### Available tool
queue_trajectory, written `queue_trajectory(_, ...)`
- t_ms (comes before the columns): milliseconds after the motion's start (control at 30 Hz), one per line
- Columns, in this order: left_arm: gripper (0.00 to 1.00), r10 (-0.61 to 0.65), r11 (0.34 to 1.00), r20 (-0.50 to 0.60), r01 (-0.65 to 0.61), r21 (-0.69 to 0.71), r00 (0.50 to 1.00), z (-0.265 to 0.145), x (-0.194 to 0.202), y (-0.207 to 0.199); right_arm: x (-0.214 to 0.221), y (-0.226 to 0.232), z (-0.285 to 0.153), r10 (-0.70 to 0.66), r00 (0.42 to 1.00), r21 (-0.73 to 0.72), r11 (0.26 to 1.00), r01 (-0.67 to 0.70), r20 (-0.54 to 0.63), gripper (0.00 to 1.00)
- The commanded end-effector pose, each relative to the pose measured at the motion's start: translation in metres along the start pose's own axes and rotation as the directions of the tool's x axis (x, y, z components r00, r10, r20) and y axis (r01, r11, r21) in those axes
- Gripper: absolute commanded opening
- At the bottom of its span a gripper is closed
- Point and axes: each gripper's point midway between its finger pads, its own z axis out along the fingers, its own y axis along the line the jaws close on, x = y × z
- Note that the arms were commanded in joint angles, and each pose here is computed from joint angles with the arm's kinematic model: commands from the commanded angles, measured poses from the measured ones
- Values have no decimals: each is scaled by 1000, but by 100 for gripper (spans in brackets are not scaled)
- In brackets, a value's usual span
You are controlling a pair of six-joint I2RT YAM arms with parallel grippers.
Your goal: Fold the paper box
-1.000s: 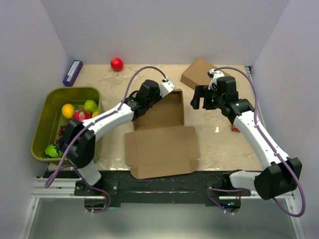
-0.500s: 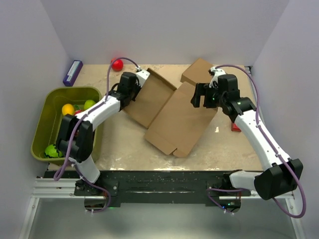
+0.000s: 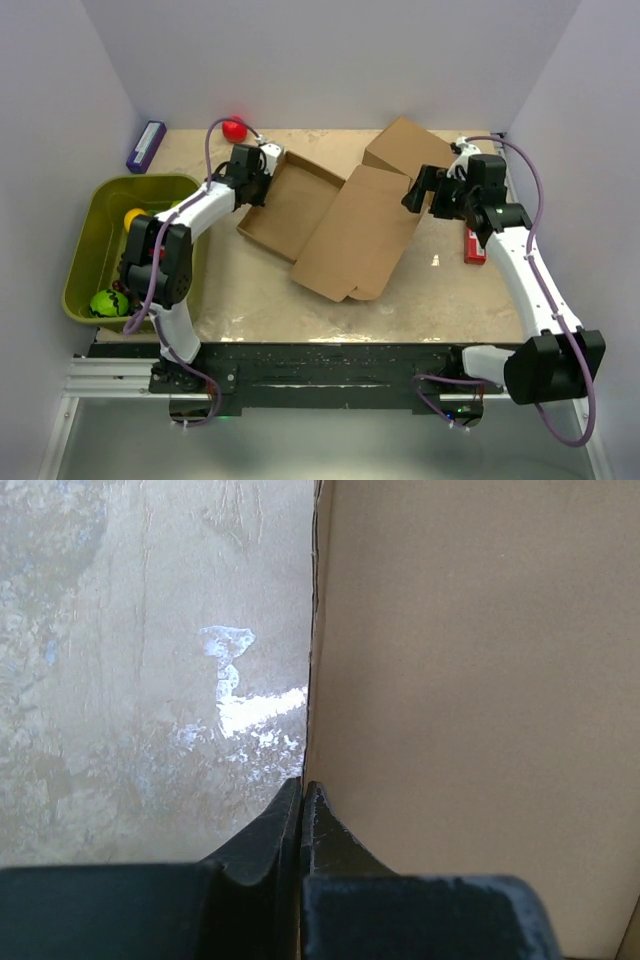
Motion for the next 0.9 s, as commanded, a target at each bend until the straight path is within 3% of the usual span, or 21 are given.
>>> queue_trajectory(0, 0, -67, 998, 33, 67, 20, 997, 0, -19, 2, -19, 10, -25, -14, 997, -21, 1000, 15, 81, 95)
queue_trajectory(133, 0, -86, 995, 34, 85, 43, 996, -1, -21, -1, 1, 2, -15, 2, 999, -8, 1000, -2, 38, 95)
queue_trajectory(300, 0, -103, 994, 21, 102, 50, 994, 1, -18, -4, 20, 11, -1, 45, 999, -97, 994, -45, -3, 91)
queue_trajectory(533, 0, -114, 992, 26, 112, 62, 993, 0, -20, -6, 40, -4, -1, 39, 998, -33, 999, -40, -54, 86)
queue_trajectory(600, 0, -115, 991, 30, 113, 73, 993, -1, -22, -8, 45, 3, -2, 51, 997, -76, 996, -55, -59, 86)
queue_trajectory(700, 0, -142, 986, 30, 138, 98, 989, -1, -23, -13, 51, 19, 2, 98, 993, -173, 979, -109, -66, 78)
queue_trajectory(867, 0, -149, 981, 23, 145, 125, 989, 1, -21, -19, 64, 30, 15, 86, 992, -186, 977, -103, -95, 58)
